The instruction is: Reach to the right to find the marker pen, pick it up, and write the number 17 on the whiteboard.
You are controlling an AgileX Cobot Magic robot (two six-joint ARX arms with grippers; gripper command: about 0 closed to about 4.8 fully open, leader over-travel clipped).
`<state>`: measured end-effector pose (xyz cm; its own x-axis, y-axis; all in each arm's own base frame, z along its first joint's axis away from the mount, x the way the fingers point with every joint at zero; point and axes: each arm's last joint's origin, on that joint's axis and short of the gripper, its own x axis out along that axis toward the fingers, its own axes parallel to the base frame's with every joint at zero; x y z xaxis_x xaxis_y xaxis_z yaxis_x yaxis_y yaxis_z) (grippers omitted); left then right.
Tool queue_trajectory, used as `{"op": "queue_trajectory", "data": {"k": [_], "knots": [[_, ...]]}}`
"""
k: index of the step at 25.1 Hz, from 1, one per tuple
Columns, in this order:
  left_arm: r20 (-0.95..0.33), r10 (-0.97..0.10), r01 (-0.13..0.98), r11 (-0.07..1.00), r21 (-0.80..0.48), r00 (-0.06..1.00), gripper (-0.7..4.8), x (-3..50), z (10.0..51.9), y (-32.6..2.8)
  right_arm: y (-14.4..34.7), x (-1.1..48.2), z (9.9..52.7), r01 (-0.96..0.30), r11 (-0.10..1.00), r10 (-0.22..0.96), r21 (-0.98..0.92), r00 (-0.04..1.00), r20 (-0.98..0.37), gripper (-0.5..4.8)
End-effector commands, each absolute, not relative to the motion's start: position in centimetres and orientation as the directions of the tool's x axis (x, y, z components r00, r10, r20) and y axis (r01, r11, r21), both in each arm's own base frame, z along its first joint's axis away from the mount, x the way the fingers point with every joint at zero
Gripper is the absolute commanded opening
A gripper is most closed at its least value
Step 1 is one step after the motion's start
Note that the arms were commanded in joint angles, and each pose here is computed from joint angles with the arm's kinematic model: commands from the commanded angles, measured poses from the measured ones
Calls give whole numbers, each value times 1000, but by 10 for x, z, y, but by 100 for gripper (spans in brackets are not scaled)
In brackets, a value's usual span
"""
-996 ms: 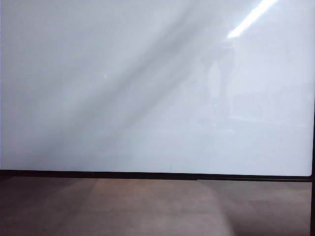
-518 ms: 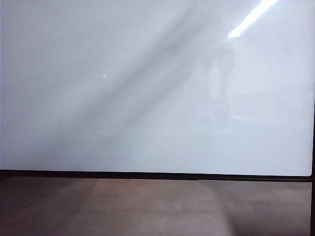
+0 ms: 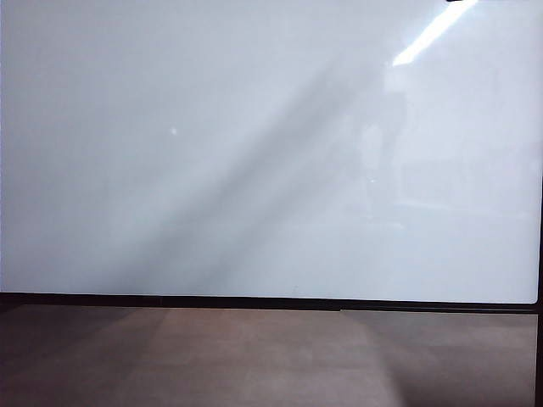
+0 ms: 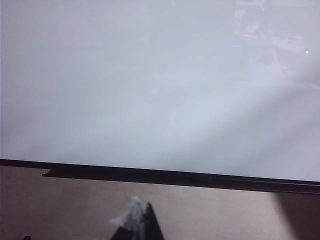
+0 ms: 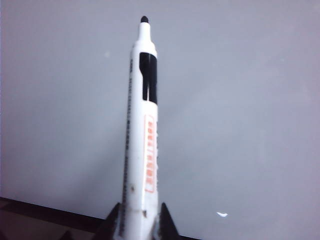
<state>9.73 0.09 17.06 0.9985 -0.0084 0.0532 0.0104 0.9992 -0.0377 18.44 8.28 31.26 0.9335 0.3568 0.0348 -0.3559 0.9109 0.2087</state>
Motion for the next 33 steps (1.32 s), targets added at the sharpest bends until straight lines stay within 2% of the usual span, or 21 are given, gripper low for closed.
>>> {"op": "queue_trajectory", "data": {"k": [1, 6, 13, 16, 21, 25, 28, 33], "knots": [[64, -11, 14, 999, -36, 998, -5, 97, 172, 1, 78, 175, 310, -337, 918, 330, 210, 941, 71, -4], [64, -11, 13, 999, -36, 998, -5, 97, 172, 1, 71, 160, 282, -334, 916, 332, 223, 942, 45, -4], [64, -11, 13, 999, -36, 998, -5, 97, 172, 1, 70, 155, 278, -357, 906, 363, 228, 932, 15, -1], [64, -11, 13, 999, -36, 998, -5, 97, 172, 1, 69, 155, 280, -333, 940, 331, 72, 943, 28, -1], [64, -11, 14, 999, -36, 998, -5, 97, 172, 1, 67, 155, 280, -312, 948, 311, 66, 950, 29, -1], [64, -8, 10, 999, -36, 998, -5, 97, 172, 1, 38, 140, 264, -168, 985, 169, 46, 985, -16, -1], [64, -8, 10, 999, -36, 998, -5, 97, 172, 1, 16, 119, 243, -50, 997, 48, 53, 998, 41, -1], [64, -8, 10, 999, -36, 998, -5, 97, 172, 1, -2, 93, 212, 22, 998, -29, 55, 991, 133, -1]]}}
